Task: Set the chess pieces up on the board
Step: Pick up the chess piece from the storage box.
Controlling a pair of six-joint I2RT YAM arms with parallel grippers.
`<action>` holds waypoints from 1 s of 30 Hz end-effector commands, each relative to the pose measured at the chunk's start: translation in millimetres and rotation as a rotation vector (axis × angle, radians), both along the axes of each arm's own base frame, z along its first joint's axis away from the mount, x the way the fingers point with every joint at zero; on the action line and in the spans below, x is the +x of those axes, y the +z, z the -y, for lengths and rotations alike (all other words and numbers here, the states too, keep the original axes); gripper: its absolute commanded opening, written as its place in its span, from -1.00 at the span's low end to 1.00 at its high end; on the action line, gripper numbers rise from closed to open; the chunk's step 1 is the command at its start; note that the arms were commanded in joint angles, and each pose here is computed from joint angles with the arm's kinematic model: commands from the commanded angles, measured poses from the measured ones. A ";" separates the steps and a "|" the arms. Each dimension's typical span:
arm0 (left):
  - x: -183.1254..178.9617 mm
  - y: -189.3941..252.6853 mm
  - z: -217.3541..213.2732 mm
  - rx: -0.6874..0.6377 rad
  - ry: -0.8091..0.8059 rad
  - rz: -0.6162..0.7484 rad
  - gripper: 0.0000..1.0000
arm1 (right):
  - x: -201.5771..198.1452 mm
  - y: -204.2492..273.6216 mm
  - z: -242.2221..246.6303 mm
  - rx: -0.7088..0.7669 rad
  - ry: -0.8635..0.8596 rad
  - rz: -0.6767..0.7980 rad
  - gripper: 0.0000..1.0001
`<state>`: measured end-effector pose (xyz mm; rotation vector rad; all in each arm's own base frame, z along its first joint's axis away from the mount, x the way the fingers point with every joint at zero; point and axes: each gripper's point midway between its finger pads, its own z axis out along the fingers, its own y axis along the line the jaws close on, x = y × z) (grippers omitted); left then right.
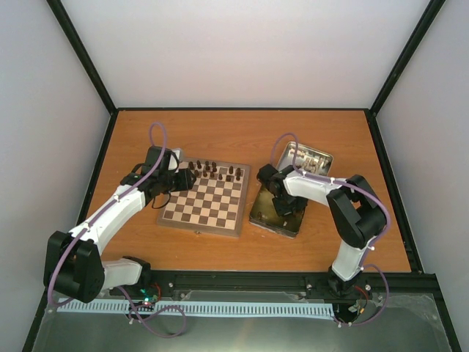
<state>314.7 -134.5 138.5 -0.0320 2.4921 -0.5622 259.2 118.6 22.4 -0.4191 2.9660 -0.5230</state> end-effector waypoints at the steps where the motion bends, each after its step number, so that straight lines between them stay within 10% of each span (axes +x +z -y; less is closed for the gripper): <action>1: 6.7 10.5 -0.3 0.001 -0.009 0.049 -0.11 | 16.4 -6.2 -4.0 0.052 -0.026 0.030 -0.87; 8: 7.4 9.7 0.8 -0.002 -0.012 0.047 -0.11 | 12.7 -13.7 -2.9 0.110 -0.043 -0.002 -0.52; 21: 7.1 11.3 4.2 -0.017 -0.028 0.048 -0.11 | 17.8 -25.1 -7.7 0.318 -0.122 -0.041 -0.91; 27: 6.2 12.1 7.0 -0.030 -0.040 0.048 -0.11 | 23.1 -27.3 -22.1 0.423 -0.162 -0.023 -0.52; 30: 6.0 13.2 7.3 -0.032 -0.041 0.051 -0.11 | 22.7 -35.9 -18.9 0.402 -0.180 -0.029 -0.65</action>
